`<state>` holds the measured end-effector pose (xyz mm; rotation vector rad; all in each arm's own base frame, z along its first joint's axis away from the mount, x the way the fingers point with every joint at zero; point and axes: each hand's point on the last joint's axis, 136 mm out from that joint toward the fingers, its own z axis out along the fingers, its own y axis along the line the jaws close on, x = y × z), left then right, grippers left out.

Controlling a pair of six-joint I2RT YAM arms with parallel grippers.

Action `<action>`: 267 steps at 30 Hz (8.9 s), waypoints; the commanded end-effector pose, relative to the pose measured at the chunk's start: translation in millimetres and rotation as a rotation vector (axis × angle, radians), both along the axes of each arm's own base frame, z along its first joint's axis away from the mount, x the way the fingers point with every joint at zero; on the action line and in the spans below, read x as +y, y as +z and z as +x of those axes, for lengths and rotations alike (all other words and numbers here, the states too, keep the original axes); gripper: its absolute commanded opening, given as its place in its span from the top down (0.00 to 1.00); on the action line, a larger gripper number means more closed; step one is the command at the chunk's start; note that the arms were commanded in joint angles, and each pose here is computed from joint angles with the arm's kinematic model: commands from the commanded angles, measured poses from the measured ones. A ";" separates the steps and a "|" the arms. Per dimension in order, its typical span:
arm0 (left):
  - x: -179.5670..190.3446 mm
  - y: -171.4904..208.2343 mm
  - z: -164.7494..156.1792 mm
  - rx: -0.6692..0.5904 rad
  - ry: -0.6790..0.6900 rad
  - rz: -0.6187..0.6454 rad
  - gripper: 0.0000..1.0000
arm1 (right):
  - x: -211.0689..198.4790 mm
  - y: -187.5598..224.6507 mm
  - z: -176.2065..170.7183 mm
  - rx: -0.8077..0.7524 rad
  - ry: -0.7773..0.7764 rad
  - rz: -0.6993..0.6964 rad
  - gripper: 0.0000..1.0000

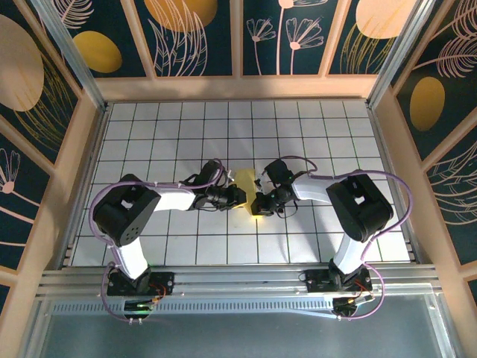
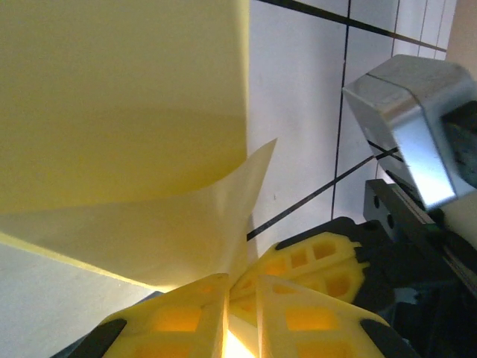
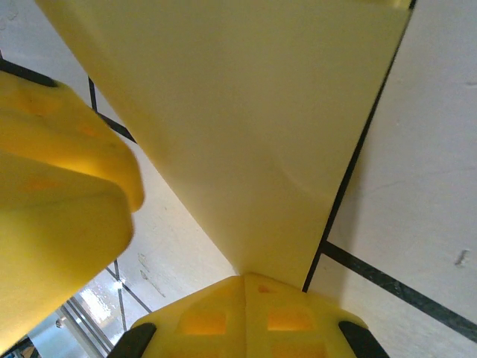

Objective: Fold a paper plane with a square sheet of paper (fold left side to right side)
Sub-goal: Third fold the triangle at the center of the table, then fourth fold the wing at the center of the table.

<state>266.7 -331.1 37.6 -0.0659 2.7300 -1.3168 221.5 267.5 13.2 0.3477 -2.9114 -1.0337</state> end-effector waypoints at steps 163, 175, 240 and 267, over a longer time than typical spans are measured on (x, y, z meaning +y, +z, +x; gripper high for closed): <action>57.0 -55.6 33.5 -0.011 0.003 0.426 0.91 | -37.5 -12.1 -20.8 0.135 -0.182 -0.159 1.00; 42.4 -34.5 38.3 -0.041 0.000 0.336 0.85 | -48.5 29.2 0.3 0.015 -0.195 -0.084 1.00; 48.6 4.0 93.2 -0.006 0.233 -0.091 0.54 | 10.8 68.5 63.2 -0.379 -0.082 0.243 1.00; 33.2 34.7 85.5 0.023 0.423 -0.179 0.98 | -34.3 98.2 55.5 -0.553 -0.149 -0.311 0.56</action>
